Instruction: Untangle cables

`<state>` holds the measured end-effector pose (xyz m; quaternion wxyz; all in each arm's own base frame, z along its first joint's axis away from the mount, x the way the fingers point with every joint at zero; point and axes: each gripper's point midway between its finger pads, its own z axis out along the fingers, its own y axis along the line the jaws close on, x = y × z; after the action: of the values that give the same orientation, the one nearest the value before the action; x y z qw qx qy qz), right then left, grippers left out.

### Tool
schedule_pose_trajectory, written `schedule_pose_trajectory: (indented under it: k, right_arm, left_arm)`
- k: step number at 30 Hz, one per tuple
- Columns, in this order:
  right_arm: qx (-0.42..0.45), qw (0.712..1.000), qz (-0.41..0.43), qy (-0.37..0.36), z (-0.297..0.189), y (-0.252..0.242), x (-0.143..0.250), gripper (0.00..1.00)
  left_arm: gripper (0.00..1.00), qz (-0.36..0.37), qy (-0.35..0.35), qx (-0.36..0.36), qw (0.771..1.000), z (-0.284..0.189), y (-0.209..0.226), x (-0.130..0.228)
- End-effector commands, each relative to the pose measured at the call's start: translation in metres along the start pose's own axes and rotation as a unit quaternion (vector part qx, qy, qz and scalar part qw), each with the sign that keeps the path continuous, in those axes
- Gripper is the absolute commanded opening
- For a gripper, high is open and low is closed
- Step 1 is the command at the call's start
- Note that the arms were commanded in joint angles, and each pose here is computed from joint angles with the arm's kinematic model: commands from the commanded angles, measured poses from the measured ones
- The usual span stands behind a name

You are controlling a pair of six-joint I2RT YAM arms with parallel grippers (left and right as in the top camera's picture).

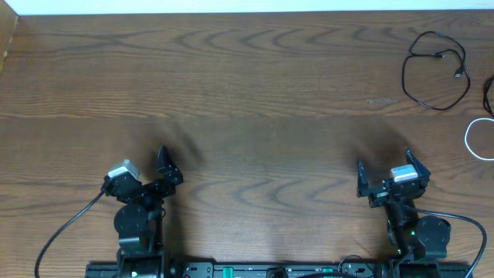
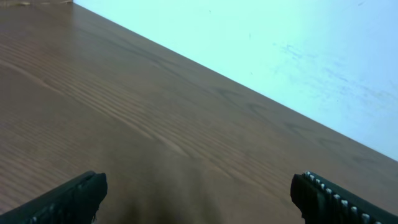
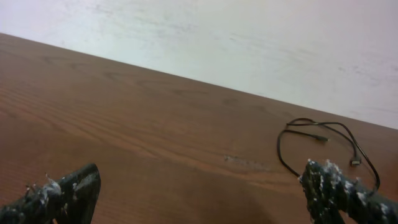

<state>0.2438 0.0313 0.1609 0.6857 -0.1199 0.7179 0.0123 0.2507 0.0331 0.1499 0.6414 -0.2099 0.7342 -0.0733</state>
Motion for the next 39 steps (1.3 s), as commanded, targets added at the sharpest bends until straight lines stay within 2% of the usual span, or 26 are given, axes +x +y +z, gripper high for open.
schedule_pose_trajectory:
  k: [1,5,9,39]
  right_arm:
    - [-0.002,1.0,0.004,0.0,0.0,0.001,0.001,0.99]
    - [-0.001,1.0,0.004,0.0,0.0,0.001,0.0,0.99]
    - [-0.002,1.0,0.004,0.0,0.0,0.001,0.0,0.99]
    - [-0.001,1.0,0.004,0.0,0.0,0.001,0.0,0.99]
  left_arm:
    - [1.0,0.003,-0.015,-0.014,1.0,-0.001,0.009,0.004]
    - [0.99,0.008,0.013,-0.038,0.999,-0.003,0.021,0.022]
    - [0.99,0.016,-0.02,-0.018,1.0,-0.007,0.013,0.007]
    - [0.99,0.016,-0.014,-0.02,1.0,-0.007,0.014,0.01]
